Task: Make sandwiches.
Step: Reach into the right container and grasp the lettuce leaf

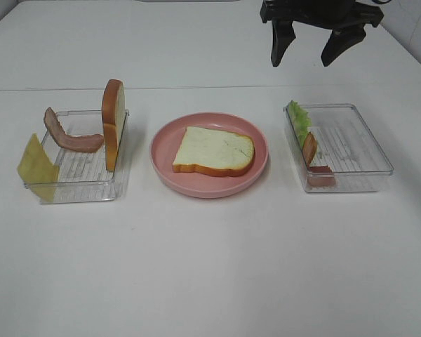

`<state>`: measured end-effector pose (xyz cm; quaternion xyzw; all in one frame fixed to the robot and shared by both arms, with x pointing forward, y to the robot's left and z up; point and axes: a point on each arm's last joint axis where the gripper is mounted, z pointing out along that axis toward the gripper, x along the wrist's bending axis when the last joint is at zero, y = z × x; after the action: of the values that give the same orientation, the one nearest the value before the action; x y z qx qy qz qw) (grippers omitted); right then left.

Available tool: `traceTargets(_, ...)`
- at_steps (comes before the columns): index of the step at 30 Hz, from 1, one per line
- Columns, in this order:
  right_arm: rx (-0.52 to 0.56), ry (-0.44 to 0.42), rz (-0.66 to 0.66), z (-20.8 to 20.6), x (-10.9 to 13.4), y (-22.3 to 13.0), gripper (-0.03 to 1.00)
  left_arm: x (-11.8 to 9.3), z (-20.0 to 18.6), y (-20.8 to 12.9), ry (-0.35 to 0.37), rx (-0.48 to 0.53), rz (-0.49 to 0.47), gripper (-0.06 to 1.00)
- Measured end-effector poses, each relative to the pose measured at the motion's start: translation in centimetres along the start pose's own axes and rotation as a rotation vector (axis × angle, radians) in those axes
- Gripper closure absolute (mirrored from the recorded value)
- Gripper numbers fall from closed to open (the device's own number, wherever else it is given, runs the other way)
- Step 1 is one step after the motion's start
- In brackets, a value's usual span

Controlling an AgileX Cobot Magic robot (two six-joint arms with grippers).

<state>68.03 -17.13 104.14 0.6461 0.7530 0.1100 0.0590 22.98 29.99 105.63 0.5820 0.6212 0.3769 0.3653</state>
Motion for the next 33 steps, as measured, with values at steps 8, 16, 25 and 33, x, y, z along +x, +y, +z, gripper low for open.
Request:
traceTargets(8,0.101,0.030,0.065,4.7,-1.8,0.2,0.18,0.0,0.0,0.0,0.000,0.000,0.000,-0.05)
traceTargets(16,0.131,0.056,0.116,8.5,-3.1,0.5,0.18,0.0,0.0,0.0,0.000,0.000,0.000,-0.05)
traceTargets(25,0.146,0.055,0.120,10.4,-3.2,0.5,0.19,0.0,0.0,0.0,0.000,0.000,0.000,-0.05)
traceTargets(33,0.155,0.053,0.122,11.2,-3.2,0.4,0.21,0.0,0.0,0.0,0.000,0.000,0.000,-0.05)
